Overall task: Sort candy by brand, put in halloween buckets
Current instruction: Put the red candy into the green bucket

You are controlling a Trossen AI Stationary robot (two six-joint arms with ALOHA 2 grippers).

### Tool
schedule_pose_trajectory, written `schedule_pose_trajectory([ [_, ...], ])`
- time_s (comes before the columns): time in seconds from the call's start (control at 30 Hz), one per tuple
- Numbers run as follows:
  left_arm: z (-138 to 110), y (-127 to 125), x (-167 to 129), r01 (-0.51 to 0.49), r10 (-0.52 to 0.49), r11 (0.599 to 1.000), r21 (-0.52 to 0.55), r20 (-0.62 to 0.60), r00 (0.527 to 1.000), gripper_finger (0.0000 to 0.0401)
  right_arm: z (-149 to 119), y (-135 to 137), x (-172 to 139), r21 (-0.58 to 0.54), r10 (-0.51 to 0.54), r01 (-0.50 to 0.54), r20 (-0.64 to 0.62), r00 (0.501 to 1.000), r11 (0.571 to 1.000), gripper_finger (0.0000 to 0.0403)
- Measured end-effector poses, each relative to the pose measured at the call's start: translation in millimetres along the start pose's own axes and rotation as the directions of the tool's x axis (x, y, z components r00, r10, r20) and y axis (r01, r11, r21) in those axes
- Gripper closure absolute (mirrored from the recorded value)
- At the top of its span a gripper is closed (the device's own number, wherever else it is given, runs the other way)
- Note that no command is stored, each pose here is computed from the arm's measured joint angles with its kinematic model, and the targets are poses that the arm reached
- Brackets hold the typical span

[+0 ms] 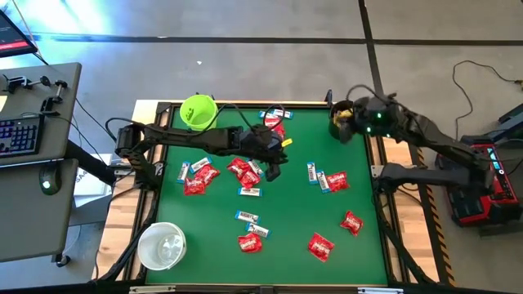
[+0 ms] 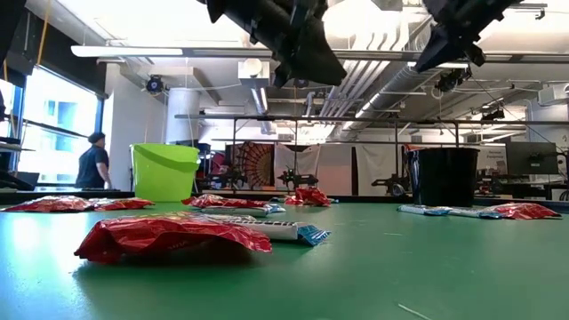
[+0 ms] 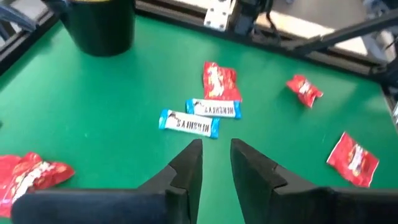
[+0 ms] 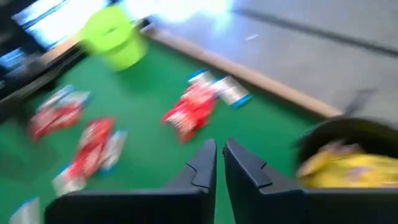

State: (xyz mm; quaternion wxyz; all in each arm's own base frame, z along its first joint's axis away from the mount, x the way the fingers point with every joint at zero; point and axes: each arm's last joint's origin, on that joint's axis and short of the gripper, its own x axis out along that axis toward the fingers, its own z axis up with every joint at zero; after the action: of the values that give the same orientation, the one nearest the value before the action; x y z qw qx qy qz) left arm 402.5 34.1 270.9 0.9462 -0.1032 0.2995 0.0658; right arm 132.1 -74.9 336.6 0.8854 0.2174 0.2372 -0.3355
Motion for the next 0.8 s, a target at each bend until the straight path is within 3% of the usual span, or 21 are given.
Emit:
schedule_pose_trajectory([
  [0.13, -5.1, 1.0, -0.1, -0.010, 0.010, 1.000, 0.005, -0.052, 0.999, 0.0336, -14.0, 10.7, -0.3, -0.009, 0.176, -0.178, -0.111, 0.978, 0.984, 0.0373],
  [0.37, -12.6, 5.2, -1.0, -0.097, 0.103, 0.994, 0.051, -0.121, 0.987, 0.0337, -10.9, 20.8, 22.0, 0.091, 0.205, -0.199, -0.060, 0.977, 0.976, 0.0374],
  [0.5, -16.9, 11.0, -2.0, -0.135, 0.140, 0.990, 0.040, -0.169, 0.976, 0.0348, -11.9, 36.6, 20.1, -0.030, 0.289, -0.291, -0.039, 0.956, 0.956, 0.0397],
  [0.67, -21.0, 22.7, -3.8, -0.182, 0.177, 0.983, -0.002, -0.228, 0.958, 0.0381, -21.6, 57.9, 9.1, -0.213, 0.313, -0.308, -0.012, 0.950, 0.927, 0.0400],
  [0.8, -20.5, 30.5, -4.6, -0.246, 0.239, 0.969, -0.004, -0.225, 0.945, 0.0398, -33.1, 74.0, 2.3, -0.271, 0.327, -0.322, -0.025, 0.945, 0.907, 0.0401],
])
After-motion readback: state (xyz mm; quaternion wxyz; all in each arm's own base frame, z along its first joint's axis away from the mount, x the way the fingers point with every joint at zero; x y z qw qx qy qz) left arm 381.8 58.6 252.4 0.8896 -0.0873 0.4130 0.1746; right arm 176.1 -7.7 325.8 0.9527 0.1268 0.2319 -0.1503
